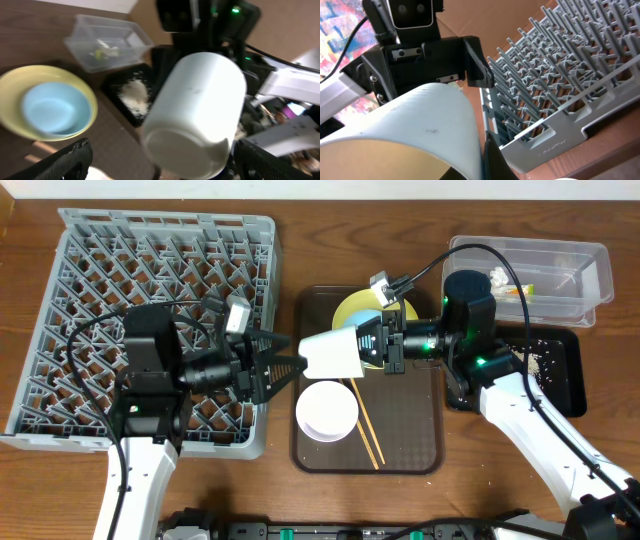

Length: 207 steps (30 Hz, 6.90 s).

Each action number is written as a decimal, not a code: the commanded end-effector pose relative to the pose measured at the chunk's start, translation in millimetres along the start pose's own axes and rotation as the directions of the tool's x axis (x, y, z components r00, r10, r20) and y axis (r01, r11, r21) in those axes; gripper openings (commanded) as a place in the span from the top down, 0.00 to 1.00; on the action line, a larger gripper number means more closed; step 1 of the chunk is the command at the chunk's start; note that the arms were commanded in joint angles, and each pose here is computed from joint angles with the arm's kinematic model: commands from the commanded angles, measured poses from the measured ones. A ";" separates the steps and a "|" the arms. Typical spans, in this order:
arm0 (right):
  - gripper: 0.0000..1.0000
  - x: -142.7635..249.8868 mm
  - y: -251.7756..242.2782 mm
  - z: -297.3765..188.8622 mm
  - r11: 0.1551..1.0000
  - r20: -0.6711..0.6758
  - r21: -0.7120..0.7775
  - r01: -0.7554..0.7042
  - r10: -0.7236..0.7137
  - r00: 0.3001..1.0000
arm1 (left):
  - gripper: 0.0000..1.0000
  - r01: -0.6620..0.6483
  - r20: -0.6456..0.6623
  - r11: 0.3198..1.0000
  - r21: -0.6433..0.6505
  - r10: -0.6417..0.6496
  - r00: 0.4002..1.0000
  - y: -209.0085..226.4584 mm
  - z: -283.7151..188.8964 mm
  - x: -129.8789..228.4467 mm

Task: Sort waste into correct bins and load items into the dishwasher
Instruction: 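Hand the cup from the right gripper to the left gripper, then place the cup upside down in the dish rack with the left gripper, then reach the left gripper to the white bowl on the tray and grasp it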

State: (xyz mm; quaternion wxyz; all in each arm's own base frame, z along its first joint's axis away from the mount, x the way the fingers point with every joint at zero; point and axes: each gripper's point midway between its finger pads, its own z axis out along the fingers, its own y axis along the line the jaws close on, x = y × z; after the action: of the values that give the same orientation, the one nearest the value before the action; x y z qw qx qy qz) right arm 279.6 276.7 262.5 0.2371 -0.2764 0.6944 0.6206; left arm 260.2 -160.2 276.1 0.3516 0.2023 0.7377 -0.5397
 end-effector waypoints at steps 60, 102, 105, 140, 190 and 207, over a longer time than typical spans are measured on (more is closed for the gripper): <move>0.99 -6.1 47.6 12.8 0.988 -0.035 -0.150 0.024 -0.029 0.999 | 0.22 -0.220 -0.036 0.938 0.268 0.239 0.970 -73.2 41.2 1.9; 0.49 -3.3 -35.0 -30.1 0.967 0.074 0.150 -0.207 0.198 0.977 | 0.56 0.162 0.219 0.889 -0.428 -0.072 0.973 88.7 -62.0 -30.8; 0.50 4.4 -56.6 -34.8 0.933 0.100 0.259 -0.250 0.232 0.968 | 0.60 0.245 0.250 0.826 -0.507 -0.132 0.959 106.0 -78.3 -21.8; 0.50 41.9 -86.6 -136.3 0.459 -0.033 0.877 -0.144 0.357 0.934 | 0.50 0.232 0.170 0.016 -0.973 -0.633 0.756 195.7 -192.9 107.0; 0.01 59.9 -76.1 -261.8 0.126 0.357 0.886 -0.446 0.429 0.830 | 0.21 -0.546 -0.834 0.664 -0.511 -0.231 0.500 87.3 108.7 212.7; 0.01 59.9 -76.1 -261.7 0.126 0.357 0.886 -0.446 0.429 0.830 | 0.92 -0.566 -0.856 0.650 -0.507 -0.303 0.420 114.5 110.8 246.1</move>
State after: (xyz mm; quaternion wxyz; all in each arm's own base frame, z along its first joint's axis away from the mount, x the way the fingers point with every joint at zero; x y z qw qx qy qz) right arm 289.3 8.6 190.1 0.1556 0.1324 0.9708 0.1257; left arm 207.1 -250.5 3.8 0.0018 0.3616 0.9318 0.0329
